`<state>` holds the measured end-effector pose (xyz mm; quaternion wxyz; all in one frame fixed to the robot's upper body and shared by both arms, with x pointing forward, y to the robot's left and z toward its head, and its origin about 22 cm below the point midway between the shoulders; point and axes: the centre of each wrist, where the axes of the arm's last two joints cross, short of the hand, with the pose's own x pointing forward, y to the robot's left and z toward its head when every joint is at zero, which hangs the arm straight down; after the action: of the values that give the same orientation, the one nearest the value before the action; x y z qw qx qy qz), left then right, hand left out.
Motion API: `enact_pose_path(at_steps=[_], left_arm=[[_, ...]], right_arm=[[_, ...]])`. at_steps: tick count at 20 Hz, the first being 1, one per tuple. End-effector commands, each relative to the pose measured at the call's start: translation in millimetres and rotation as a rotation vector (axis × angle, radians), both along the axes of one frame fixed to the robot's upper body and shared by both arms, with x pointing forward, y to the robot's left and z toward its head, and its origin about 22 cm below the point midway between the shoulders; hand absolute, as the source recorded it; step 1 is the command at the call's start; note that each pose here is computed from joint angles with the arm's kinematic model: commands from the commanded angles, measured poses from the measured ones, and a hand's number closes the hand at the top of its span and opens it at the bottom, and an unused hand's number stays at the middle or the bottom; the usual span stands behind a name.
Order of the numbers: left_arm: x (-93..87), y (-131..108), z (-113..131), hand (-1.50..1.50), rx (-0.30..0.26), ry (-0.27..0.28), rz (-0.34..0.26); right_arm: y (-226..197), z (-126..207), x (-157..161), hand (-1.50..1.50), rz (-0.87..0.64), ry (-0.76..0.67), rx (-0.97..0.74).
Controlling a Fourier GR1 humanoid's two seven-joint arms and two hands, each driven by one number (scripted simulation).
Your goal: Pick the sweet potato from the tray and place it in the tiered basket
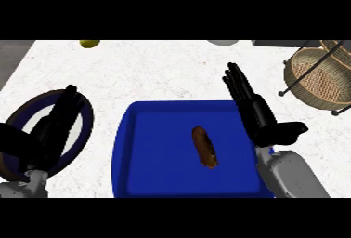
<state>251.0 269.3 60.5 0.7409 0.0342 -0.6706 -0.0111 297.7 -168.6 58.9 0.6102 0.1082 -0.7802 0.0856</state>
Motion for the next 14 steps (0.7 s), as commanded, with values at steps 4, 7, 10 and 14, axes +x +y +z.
enact_pose_path(at_steps=[4, 7, 10, 14], left_arm=[[9.3, 36, 1, 0.0, 0.266, -0.095, 0.099], [0.8, 36, -12, 0.0, 0.25, -0.017, 0.103], [-5.2, 55, -16, 0.0, 0.354, -0.024, 0.162], [-4.0, 46, -19, 0.0, 0.375, -0.05, 0.137]], right_arm=[[34, 1, -14, 1.5, -0.138, -0.114, -0.279], [26, 78, -2, 1.5, -0.409, -0.472, 0.138], [-62, -36, -14, -1.5, -0.75, -0.107, -0.531], [-32, -54, -51, -1.5, -0.837, -0.171, -0.583]])
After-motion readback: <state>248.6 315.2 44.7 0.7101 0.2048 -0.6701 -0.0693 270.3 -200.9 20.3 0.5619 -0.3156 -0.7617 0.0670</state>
